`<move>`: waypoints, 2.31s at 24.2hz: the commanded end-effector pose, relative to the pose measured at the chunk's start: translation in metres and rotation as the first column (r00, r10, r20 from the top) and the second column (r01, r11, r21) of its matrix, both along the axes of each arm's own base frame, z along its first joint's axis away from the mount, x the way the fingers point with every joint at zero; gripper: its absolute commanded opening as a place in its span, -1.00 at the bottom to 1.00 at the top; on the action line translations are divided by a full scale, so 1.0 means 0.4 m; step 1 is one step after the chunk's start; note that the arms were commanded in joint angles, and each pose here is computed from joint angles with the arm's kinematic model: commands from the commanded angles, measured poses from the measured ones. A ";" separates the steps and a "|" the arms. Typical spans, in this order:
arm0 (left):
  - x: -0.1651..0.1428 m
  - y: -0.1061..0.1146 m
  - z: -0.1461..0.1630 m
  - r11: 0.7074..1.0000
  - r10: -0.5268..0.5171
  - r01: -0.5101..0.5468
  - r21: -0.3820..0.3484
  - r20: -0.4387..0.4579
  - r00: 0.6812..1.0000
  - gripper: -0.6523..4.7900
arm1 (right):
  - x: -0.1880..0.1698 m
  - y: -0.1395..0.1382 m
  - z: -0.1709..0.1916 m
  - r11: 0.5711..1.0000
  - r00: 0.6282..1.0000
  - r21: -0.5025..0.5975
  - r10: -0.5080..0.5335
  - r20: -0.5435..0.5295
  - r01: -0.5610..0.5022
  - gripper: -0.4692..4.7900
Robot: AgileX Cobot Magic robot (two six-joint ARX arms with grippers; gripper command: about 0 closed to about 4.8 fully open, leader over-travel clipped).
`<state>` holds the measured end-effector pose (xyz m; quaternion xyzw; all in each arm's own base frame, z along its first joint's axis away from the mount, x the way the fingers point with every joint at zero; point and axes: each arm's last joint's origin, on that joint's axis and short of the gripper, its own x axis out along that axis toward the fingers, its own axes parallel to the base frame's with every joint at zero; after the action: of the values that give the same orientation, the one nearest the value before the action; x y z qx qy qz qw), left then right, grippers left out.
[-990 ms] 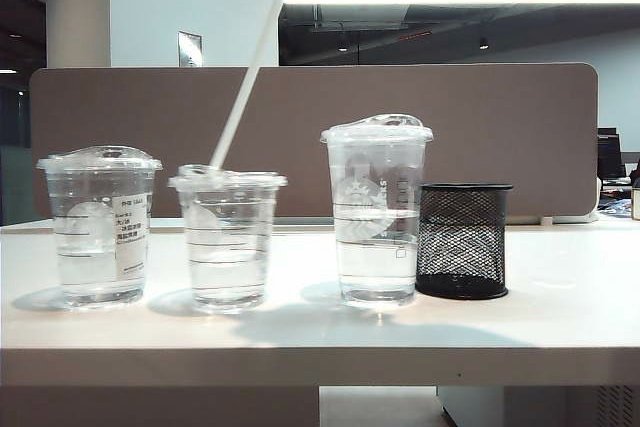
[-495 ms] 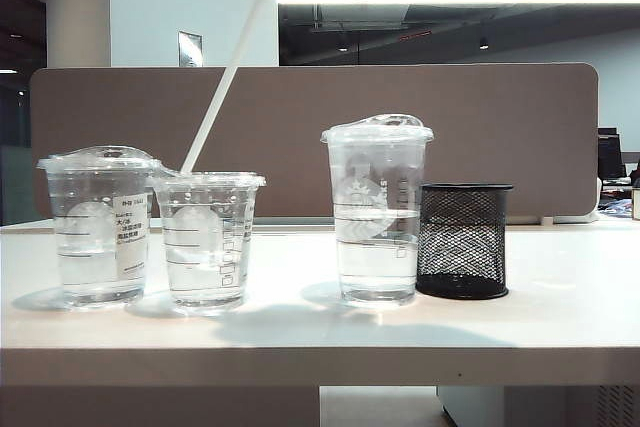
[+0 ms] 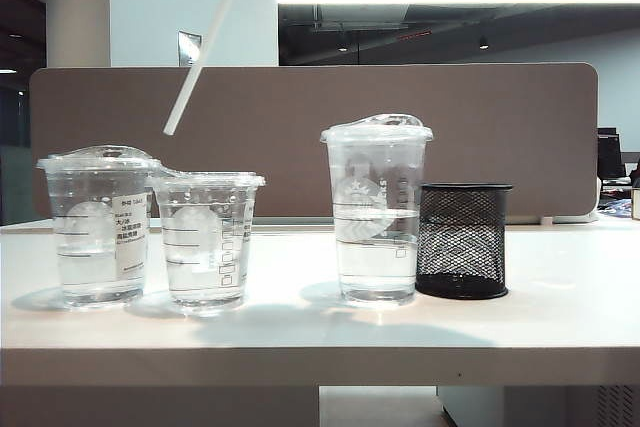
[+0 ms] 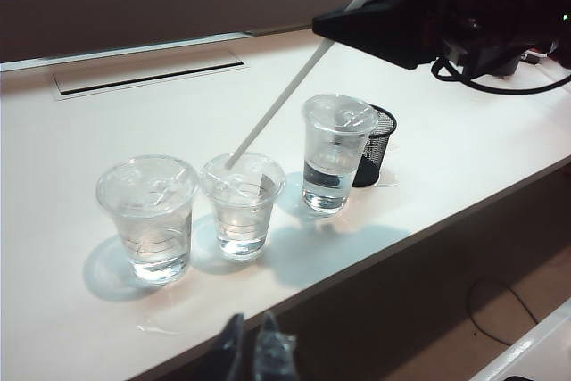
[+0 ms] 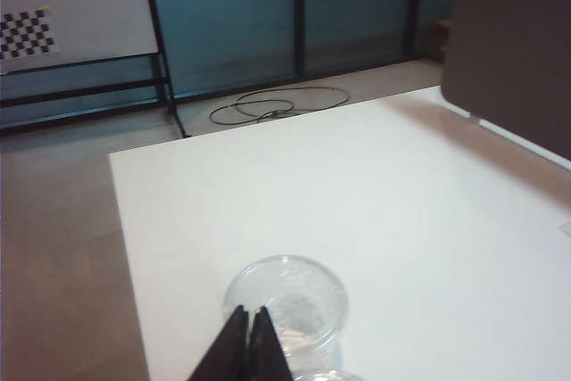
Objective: Pick up the straw and insert it into the small coffee cup.
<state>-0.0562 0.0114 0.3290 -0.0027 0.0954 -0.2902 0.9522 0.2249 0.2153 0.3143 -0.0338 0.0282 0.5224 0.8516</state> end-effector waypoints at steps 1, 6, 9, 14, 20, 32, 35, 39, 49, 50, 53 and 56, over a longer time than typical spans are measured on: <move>0.000 0.000 0.004 1.000 -0.006 0.006 -0.001 0.014 1.000 -0.68 | -0.001 0.002 0.004 1.000 1.000 0.002 0.004 0.003 -0.004 -0.83; 0.000 0.000 0.004 1.000 -0.006 0.006 -0.001 0.014 1.000 -0.68 | 0.009 0.013 -0.018 1.000 1.000 -0.020 0.004 -0.021 -0.005 -0.83; 0.000 0.000 0.004 1.000 -0.006 0.006 -0.001 0.014 1.000 -0.68 | 0.013 0.016 -0.025 1.000 1.000 -0.027 0.004 -0.029 -0.005 -0.83; 0.000 0.000 0.004 1.000 -0.006 0.006 -0.001 0.014 1.000 -0.68 | 0.021 0.022 -0.042 0.999 0.999 -0.045 -0.001 -0.047 -0.001 -0.83; 0.000 0.000 0.004 1.000 -0.006 0.006 -0.001 0.014 1.000 -0.68 | 0.034 0.035 -0.069 0.998 0.998 -0.067 0.000 -0.066 -0.004 -0.82; 0.000 0.000 0.004 1.000 -0.006 0.006 -0.001 0.014 1.000 -0.68 | 0.051 0.031 -0.106 0.980 1.000 -0.196 -0.019 -0.002 0.019 -0.82; 0.000 0.000 0.004 1.000 -0.006 0.006 -0.001 0.014 1.000 -0.68 | 0.052 0.028 -0.109 0.977 1.000 -0.210 -0.021 -0.004 0.020 -0.82; 0.000 0.000 0.004 1.000 -0.006 0.006 -0.001 0.014 1.000 -0.68 | 0.053 0.029 -0.106 0.979 1.000 -0.201 -0.018 0.005 0.018 0.27; 0.000 0.000 0.004 1.000 -0.006 0.006 -0.001 0.014 1.000 -0.68 | -0.032 -0.031 0.029 0.994 0.994 -0.101 -0.017 0.106 0.028 -0.82; 0.000 0.000 0.004 1.000 -0.006 0.006 -0.001 0.014 1.000 -0.68 | -0.044 -0.044 0.045 0.994 0.992 -0.090 -0.044 0.121 0.055 -0.86; 0.000 0.000 0.004 1.000 -0.006 0.006 -0.001 0.014 1.000 -0.68 | -0.112 -0.127 0.081 0.973 0.958 -0.028 -0.219 0.187 0.228 -0.86; 0.000 0.000 0.004 1.000 -0.006 0.006 -0.001 0.014 1.000 -0.68 | -0.171 -0.222 0.035 0.946 0.926 -0.001 -0.317 0.204 0.324 -0.86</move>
<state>-0.0562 0.0114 0.3290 -0.0026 0.0954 -0.2902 0.9522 0.1604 0.1339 0.3323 -0.0997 -0.0389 0.3834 0.9174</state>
